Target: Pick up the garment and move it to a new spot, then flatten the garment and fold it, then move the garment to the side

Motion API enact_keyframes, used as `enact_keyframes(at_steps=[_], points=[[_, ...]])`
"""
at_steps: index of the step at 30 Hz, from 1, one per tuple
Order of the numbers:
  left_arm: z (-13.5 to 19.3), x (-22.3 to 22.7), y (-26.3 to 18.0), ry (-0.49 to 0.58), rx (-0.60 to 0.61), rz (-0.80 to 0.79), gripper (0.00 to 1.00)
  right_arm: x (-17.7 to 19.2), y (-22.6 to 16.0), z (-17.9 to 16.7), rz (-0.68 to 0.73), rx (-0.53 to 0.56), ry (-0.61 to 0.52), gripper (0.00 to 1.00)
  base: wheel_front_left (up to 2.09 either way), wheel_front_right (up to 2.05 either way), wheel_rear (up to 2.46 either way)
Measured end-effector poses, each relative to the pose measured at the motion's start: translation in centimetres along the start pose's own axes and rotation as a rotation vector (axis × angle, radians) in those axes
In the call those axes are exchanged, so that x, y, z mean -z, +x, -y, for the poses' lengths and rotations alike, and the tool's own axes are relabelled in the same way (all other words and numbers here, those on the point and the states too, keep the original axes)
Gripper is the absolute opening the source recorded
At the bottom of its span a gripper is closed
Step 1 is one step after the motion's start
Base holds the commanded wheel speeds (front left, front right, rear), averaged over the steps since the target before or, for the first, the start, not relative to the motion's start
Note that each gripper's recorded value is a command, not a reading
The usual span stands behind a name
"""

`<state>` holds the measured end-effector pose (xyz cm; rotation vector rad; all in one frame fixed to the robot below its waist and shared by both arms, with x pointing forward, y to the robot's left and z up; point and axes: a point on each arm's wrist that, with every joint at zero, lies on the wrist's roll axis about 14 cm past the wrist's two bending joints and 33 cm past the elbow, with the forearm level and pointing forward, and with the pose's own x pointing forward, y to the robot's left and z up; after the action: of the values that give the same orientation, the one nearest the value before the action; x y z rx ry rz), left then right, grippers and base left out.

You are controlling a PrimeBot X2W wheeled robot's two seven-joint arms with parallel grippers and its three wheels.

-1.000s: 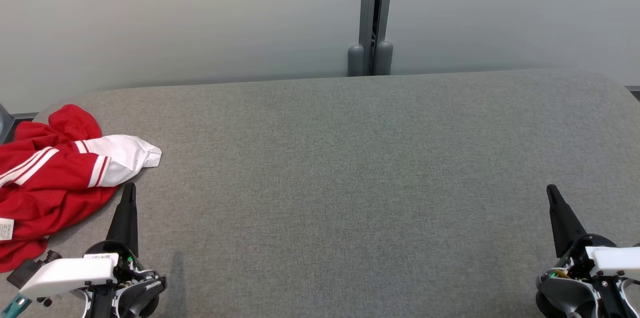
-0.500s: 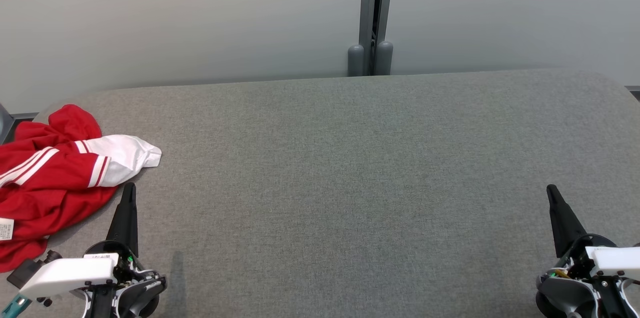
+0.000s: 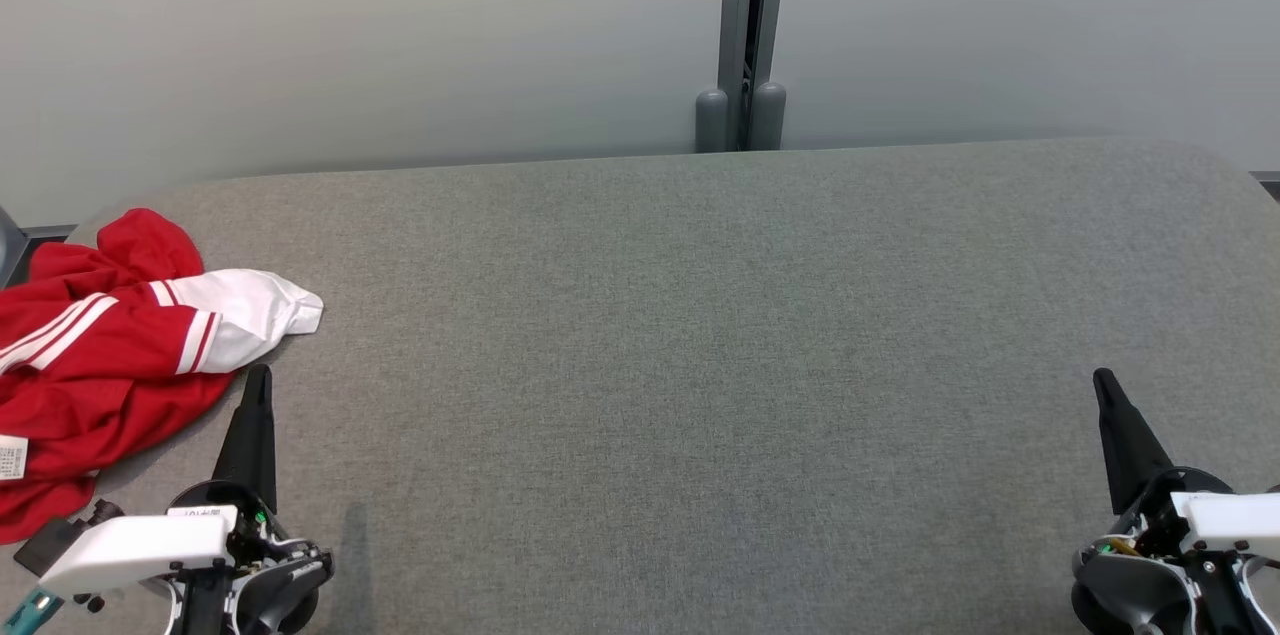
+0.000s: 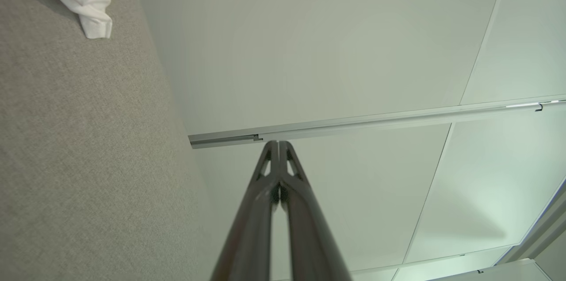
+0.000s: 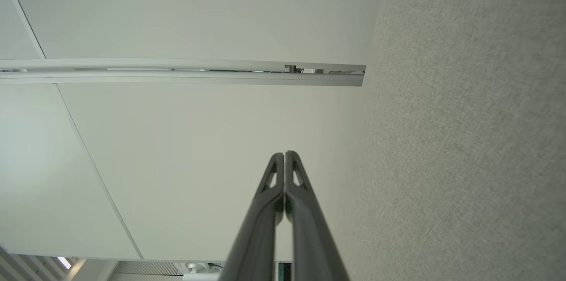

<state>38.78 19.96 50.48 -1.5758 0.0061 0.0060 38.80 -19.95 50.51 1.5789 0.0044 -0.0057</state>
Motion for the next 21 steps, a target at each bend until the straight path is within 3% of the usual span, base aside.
enact_keyframes(at_steps=[1, 7, 21], points=[[-0.1, 0.0, 0.0, -0.001, -0.004, 0.000, 1.00, 0.0, -0.1, 0.1, 0.000, 0.004, 0.001, 1.00, 0.00, 0.00, 0.00], [-3.3, 0.4, -1.6, -0.020, -0.096, 0.006, 1.00, 0.4, -1.4, 2.9, 0.005, 0.086, 0.022, 1.00, 0.00, 0.00, 0.00], [-2.0, 0.9, -1.1, 0.034, -0.069, 0.024, 1.00, 0.9, -0.9, 0.6, 0.025, 0.016, -0.032, 1.00, 0.00, 0.00, 0.00]])
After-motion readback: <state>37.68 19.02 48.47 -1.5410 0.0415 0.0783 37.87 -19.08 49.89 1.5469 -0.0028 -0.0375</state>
